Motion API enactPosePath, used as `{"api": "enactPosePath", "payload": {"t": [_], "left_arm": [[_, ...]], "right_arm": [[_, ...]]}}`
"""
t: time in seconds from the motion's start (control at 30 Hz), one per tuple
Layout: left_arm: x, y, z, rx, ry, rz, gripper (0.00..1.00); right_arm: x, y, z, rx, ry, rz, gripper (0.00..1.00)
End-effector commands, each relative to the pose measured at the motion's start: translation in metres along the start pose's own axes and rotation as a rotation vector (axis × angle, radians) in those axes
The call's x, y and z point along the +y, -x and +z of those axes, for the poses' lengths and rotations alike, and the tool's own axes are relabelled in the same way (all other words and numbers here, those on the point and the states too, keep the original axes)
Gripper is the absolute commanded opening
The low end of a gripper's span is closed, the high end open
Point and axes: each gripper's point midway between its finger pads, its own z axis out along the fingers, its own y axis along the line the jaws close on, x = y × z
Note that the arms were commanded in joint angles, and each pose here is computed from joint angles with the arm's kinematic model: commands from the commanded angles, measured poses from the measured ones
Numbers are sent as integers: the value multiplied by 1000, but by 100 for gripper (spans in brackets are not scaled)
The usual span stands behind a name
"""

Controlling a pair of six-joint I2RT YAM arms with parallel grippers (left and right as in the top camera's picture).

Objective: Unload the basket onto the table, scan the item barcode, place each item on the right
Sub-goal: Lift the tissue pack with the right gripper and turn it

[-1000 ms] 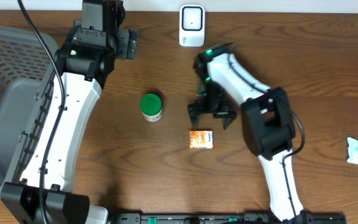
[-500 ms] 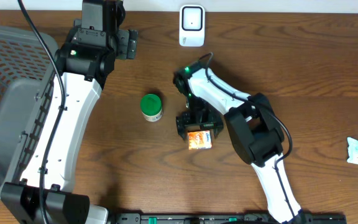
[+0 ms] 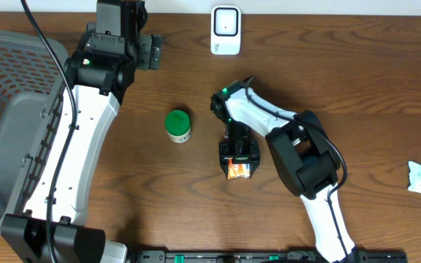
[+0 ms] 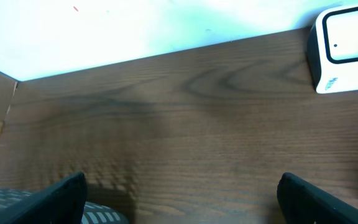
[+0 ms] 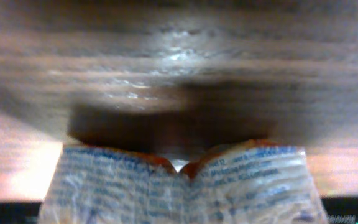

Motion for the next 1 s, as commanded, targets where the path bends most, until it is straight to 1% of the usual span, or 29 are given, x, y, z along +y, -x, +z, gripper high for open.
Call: {"api": "enactPosePath", "payload": {"t": [0.0, 0.43, 0.57, 0.73, 0.97], "left_arm": [[3, 2, -5, -9, 8, 2, 98], [3, 2, -5, -9, 8, 2, 98], [3, 2, -5, -9, 8, 2, 98], [3, 2, -5, -9, 8, 2, 98], [3, 2, -5, -9, 8, 2, 98]], "right_arm": [[-16, 7, 23, 90, 1, -14, 58], [-40, -33, -16, 371, 311, -48, 59], [-33, -31, -23, 376, 393, -29, 60], [-11, -31, -36, 394, 547, -8, 57], [-4, -31, -40, 400, 594, 0, 58]]}}
